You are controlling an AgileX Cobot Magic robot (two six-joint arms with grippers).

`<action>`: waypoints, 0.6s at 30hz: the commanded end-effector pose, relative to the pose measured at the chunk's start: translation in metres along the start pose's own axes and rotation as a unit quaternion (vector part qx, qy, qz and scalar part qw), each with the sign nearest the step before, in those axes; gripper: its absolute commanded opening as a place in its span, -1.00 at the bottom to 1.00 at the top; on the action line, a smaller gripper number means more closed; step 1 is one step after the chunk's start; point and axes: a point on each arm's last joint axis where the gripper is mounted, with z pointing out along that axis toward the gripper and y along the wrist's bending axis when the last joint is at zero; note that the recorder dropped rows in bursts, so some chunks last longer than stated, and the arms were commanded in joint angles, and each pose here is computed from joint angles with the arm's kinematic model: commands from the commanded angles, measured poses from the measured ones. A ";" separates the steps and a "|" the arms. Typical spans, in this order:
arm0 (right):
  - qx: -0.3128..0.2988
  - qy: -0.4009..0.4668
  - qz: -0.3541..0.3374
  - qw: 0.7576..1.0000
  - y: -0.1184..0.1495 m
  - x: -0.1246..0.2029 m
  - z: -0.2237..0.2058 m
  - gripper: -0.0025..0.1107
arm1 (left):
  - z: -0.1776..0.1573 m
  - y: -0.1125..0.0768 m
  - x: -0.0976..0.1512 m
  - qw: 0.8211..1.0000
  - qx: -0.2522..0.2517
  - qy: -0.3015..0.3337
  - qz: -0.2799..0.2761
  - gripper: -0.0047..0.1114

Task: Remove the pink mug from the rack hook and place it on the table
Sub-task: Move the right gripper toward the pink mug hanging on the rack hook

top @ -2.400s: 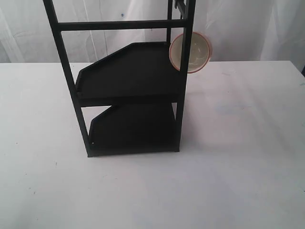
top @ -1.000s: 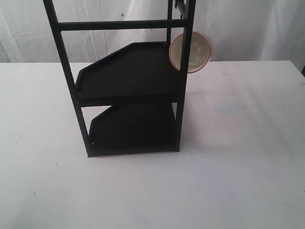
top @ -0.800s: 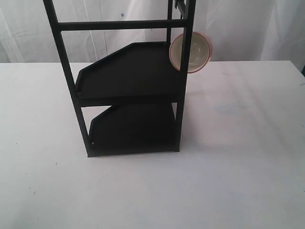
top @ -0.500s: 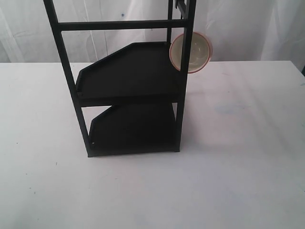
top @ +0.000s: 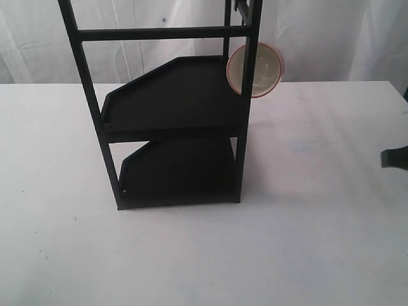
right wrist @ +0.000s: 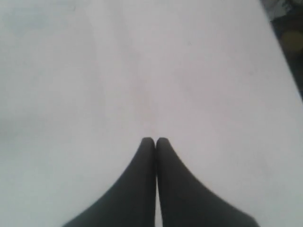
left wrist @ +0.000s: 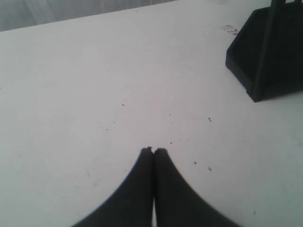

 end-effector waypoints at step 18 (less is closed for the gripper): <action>-0.190 -0.092 -0.117 0.970 0.074 -0.057 -0.070 -0.62 | 0.000 0.000 0.001 1.000 0.000 -0.003 -0.003 -0.92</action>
